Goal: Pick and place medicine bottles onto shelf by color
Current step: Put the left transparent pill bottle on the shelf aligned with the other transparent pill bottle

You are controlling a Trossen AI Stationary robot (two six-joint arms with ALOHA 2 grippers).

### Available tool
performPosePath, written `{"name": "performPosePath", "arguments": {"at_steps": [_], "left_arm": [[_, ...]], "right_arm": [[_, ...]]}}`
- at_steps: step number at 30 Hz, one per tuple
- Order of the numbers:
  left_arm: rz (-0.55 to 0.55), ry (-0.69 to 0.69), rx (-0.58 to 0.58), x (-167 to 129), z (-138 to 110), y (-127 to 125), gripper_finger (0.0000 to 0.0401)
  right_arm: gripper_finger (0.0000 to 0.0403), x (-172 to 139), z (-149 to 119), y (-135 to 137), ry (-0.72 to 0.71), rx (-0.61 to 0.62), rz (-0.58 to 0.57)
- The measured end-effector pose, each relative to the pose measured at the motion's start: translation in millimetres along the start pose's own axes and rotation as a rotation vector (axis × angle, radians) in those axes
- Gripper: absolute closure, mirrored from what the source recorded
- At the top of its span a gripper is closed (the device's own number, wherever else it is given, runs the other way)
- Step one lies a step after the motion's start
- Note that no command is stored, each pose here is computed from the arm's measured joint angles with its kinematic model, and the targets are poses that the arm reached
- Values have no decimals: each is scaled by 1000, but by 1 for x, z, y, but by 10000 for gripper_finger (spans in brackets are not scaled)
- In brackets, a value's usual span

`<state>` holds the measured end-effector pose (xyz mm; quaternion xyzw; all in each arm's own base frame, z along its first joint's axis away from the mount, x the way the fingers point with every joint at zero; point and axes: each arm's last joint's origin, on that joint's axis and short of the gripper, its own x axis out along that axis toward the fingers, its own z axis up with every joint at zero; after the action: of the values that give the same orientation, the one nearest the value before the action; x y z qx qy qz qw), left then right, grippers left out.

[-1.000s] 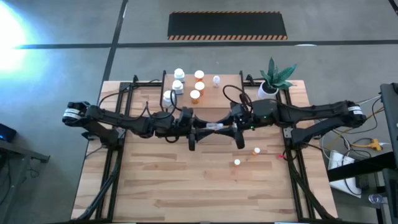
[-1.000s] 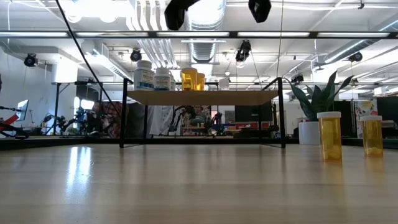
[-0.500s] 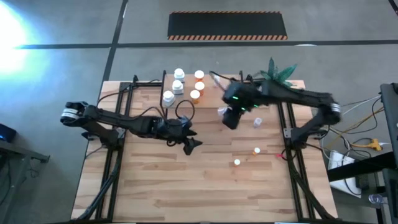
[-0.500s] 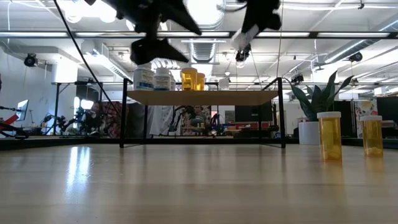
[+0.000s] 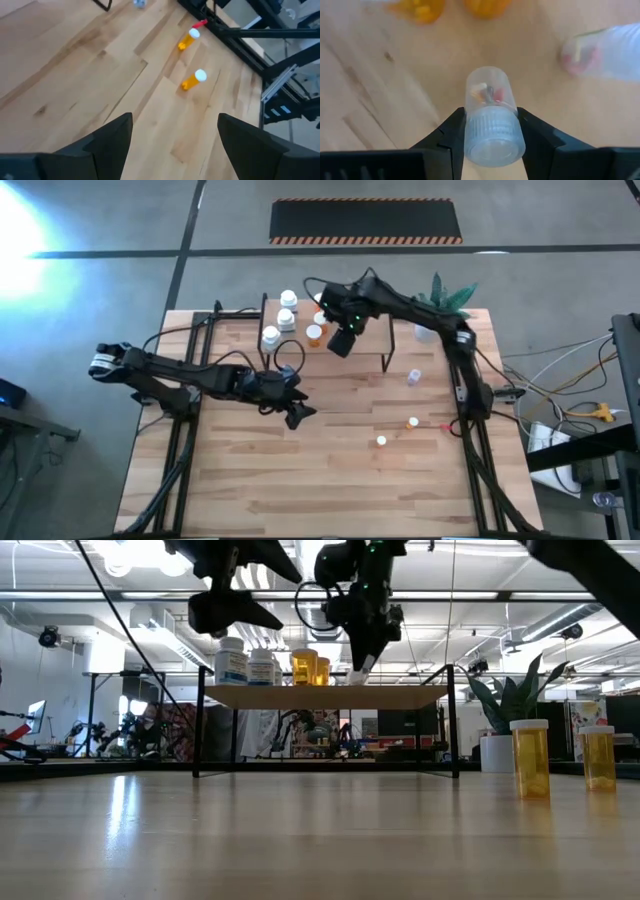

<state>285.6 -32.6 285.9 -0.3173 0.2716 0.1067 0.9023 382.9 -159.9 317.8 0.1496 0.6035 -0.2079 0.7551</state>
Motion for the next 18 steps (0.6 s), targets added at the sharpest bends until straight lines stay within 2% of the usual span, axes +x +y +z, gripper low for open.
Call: {"name": "performPosePath", "arguments": {"at_steps": [9,18], "left_arm": [[-8,-4,6,0,0,-1,125],[-9,-6,12,0,0,-2,125]], "right_arm": [[250,5,10,-13,79,78,-16],[240,7,11,-16,76,71,-70]]}}
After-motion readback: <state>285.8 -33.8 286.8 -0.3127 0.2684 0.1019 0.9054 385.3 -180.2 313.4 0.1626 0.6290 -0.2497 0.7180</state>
